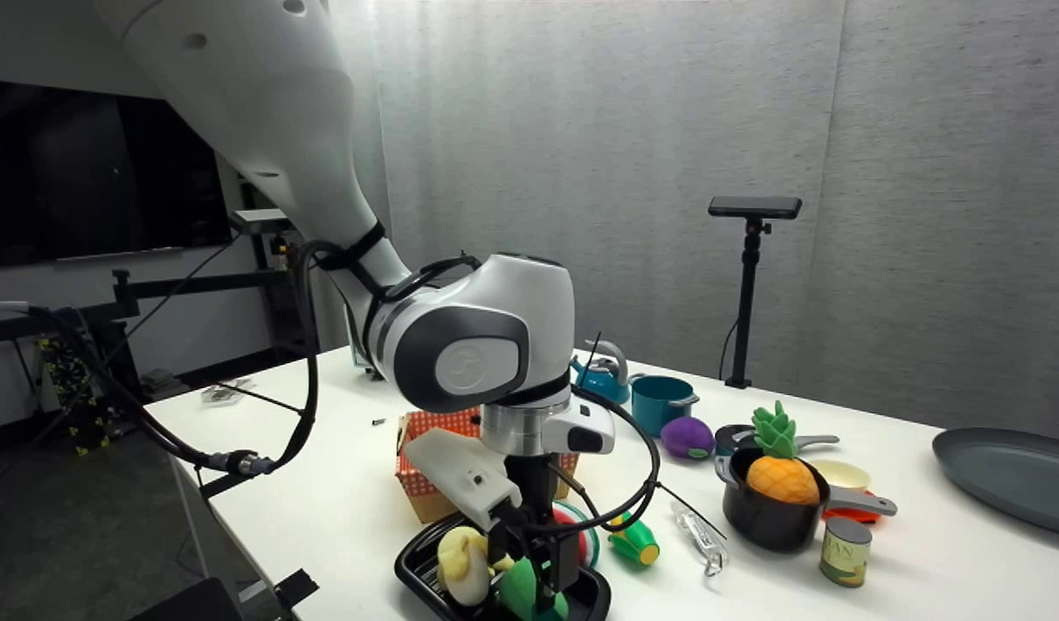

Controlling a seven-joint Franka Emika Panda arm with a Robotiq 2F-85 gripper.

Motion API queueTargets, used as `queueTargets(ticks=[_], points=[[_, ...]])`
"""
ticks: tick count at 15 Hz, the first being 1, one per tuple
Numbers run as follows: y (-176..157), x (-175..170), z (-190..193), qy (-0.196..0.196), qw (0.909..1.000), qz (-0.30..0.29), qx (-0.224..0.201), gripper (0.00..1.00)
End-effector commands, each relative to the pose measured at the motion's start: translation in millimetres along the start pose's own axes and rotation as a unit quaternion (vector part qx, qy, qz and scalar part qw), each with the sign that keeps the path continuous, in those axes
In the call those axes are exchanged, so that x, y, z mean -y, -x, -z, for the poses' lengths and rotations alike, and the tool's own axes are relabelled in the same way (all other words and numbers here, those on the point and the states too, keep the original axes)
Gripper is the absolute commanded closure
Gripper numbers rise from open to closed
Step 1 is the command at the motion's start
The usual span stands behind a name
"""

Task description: Put the banana plush on the tray then put the two plush toys back in the box

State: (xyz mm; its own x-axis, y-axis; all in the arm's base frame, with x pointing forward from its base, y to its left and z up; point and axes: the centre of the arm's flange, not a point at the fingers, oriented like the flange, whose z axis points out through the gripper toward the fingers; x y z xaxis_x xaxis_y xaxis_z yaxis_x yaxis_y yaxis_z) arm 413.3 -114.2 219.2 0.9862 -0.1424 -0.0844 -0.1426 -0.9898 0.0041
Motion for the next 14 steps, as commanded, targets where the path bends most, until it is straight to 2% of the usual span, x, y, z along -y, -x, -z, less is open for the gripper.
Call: queueTargets(ticks=[1,3,8,9,14], points=[[-25.9,6.1,-6.2,-0.002,0.9999,0.007,-0.007,0.42],[-32.6,10.5,-10.0,-0.002,0.9999,0.013,-0.006,0.58],[-37.5,18.3,-17.9,0.001,0.9997,0.023,-0.003,0.93],[-36.5,19.2,-16.0,0.002,0.9997,0.025,-0.006,0.97],[-13.7,33.0,12.2,0.002,0.9984,0.052,-0.023,0.96]])
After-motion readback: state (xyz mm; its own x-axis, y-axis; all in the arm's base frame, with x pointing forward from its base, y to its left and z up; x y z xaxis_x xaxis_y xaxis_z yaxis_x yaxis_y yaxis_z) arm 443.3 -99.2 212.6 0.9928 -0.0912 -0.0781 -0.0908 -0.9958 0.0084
